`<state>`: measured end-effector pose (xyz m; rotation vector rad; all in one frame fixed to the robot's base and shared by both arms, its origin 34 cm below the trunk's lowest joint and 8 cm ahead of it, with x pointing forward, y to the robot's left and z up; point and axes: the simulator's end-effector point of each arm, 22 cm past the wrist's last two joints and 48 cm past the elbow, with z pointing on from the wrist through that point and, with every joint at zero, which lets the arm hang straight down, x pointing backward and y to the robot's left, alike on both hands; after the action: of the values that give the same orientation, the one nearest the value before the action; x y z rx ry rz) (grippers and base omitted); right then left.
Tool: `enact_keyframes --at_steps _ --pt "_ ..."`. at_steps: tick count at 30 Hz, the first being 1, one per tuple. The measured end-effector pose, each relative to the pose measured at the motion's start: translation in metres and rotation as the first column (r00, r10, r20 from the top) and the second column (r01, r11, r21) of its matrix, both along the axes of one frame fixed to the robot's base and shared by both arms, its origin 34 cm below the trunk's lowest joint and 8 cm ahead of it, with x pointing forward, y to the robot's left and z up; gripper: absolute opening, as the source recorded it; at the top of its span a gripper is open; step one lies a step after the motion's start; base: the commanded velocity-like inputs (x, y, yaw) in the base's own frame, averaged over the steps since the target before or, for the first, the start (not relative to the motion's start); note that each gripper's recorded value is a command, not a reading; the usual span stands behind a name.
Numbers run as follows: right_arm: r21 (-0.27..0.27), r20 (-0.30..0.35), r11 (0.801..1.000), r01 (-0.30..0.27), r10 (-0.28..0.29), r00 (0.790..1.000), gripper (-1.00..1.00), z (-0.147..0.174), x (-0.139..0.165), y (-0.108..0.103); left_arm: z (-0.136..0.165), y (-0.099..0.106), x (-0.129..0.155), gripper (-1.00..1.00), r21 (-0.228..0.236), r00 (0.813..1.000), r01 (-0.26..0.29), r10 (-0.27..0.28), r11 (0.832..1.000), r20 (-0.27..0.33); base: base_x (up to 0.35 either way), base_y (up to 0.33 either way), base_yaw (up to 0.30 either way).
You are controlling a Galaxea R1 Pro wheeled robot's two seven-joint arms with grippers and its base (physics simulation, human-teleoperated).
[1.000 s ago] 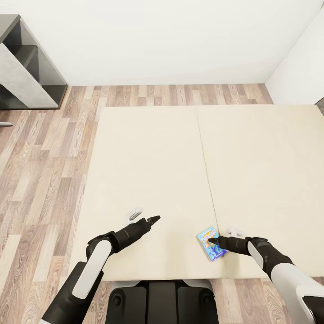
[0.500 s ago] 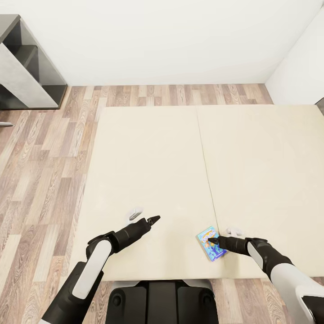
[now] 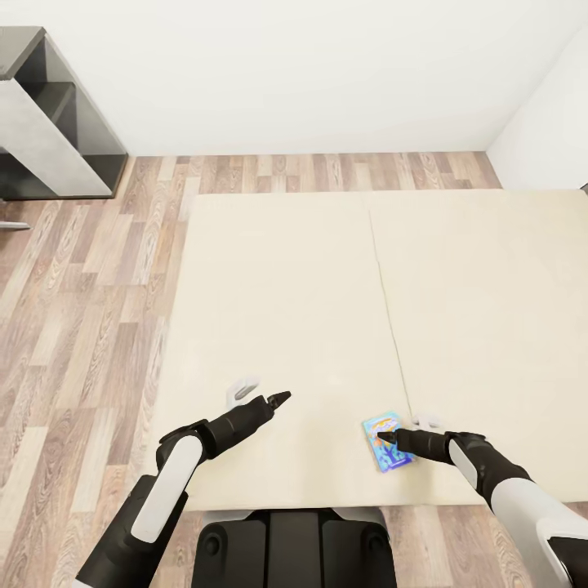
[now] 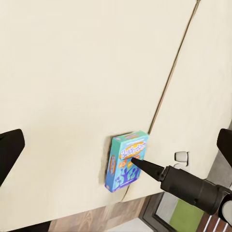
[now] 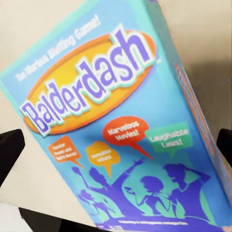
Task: Put all the toys in the child's room - the three board games (two on the bed and one on the table), the two jigsaw puzzles on the table, and the tennis ball on the table - inside the toy box on the table in the child's room.
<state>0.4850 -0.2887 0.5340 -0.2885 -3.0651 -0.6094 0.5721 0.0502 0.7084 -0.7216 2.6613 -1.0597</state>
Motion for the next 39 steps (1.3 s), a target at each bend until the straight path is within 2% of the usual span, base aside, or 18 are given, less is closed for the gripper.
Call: enact_keyframes --at_steps 17,39 --pt "0.001 0.002 1.0 0.001 -0.001 1.0 1.0 0.0003 0.0007 0.0001 0.0 0.0 0.0 1.0 0.0 1.0 0.0 0.0 1.0 0.0 0.0 0.152 0.0" --pt "0.001 0.002 1.0 0.002 -0.002 1.0 1.0 0.0003 0.0008 -0.0005 0.0 0.0 0.0 1.0 0.0 1.0 0.0 0.0 1.0 0.0 0.0 0.076 0.0"
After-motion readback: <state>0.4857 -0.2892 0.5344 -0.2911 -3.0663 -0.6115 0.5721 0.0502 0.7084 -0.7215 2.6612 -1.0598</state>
